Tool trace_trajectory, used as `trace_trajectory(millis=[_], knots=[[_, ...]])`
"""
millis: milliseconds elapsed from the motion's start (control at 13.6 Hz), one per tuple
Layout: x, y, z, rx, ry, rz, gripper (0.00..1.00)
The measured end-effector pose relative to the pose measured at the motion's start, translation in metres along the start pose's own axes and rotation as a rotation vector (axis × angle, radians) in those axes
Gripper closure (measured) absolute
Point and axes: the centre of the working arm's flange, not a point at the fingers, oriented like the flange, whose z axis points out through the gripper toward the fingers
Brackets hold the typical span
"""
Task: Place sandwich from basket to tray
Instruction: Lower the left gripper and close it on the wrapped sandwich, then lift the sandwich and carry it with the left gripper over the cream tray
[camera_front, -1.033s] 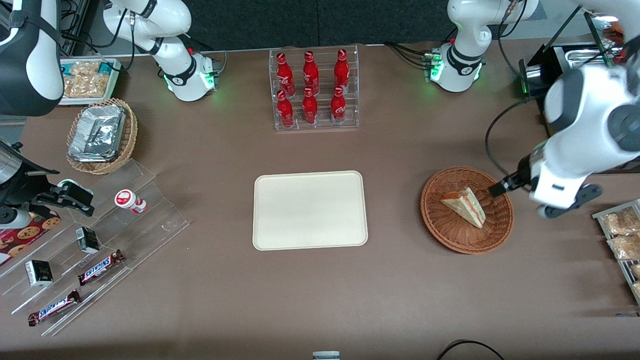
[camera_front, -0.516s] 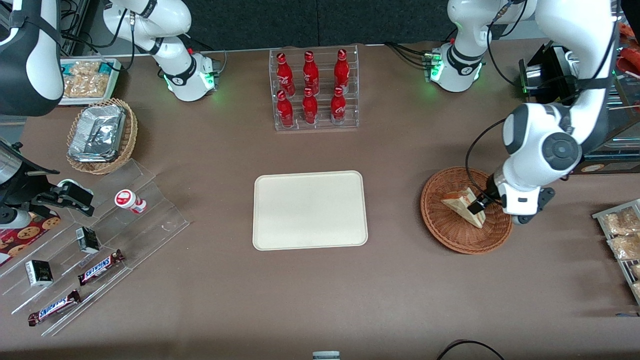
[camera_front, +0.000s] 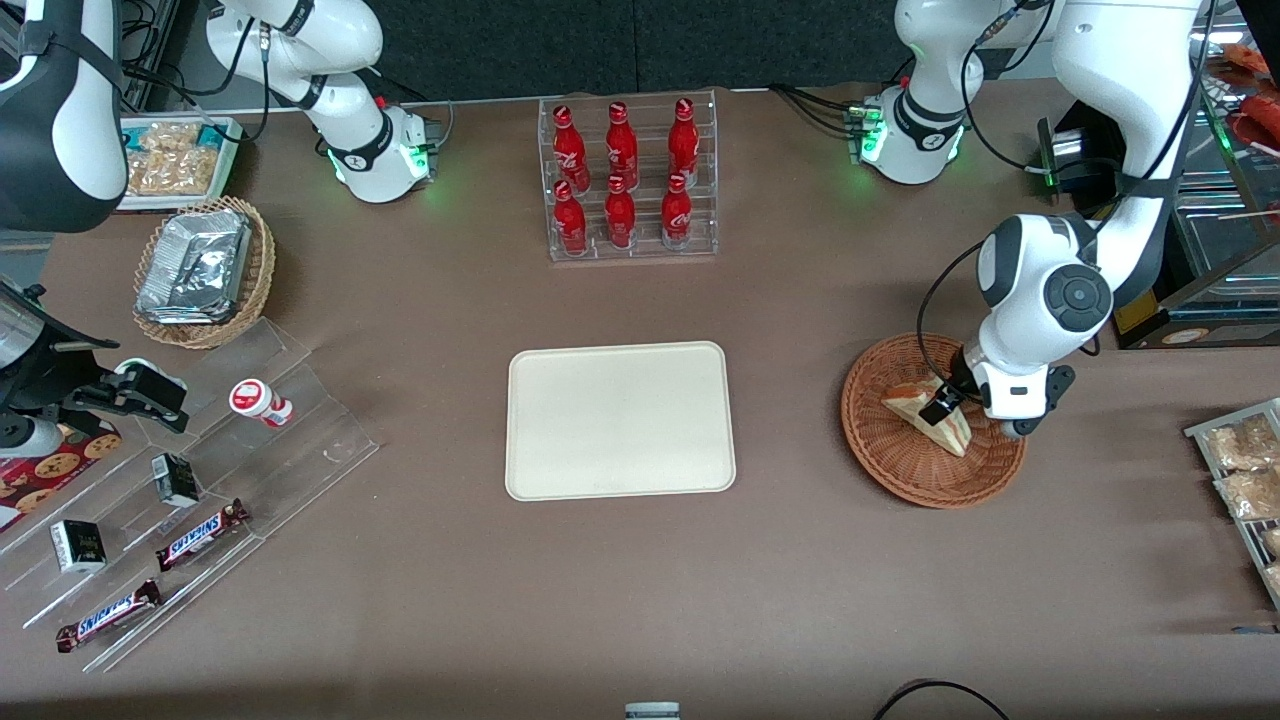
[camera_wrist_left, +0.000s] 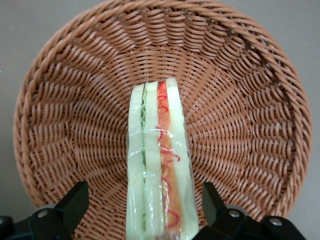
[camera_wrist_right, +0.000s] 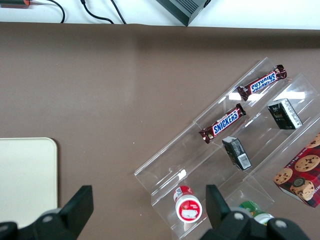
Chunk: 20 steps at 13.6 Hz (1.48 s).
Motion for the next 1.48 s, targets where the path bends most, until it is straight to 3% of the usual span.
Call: trace_trajectory(millis=[369,664,811,959,1180,1328,1475], knots=[[0.0,0.001,0.017,-0.009,0.0,-0.005,0.05],[0.0,0.001,0.019,-0.011,0.001,-0.005,0.52],[0.0,0.002,0.017,-0.015,0.004,0.001,0.63],[0.001,0.006,0.005,-0.028,0.018,0.06,0.67],[-0.006,0.017,-0.046,-0.016,0.021,0.178,0.74],[-0.03,0.042,-0.095,0.002,0.009,0.247,0.82],[-0.071,0.081,-0.149,0.009,-0.007,0.34,0.82]])
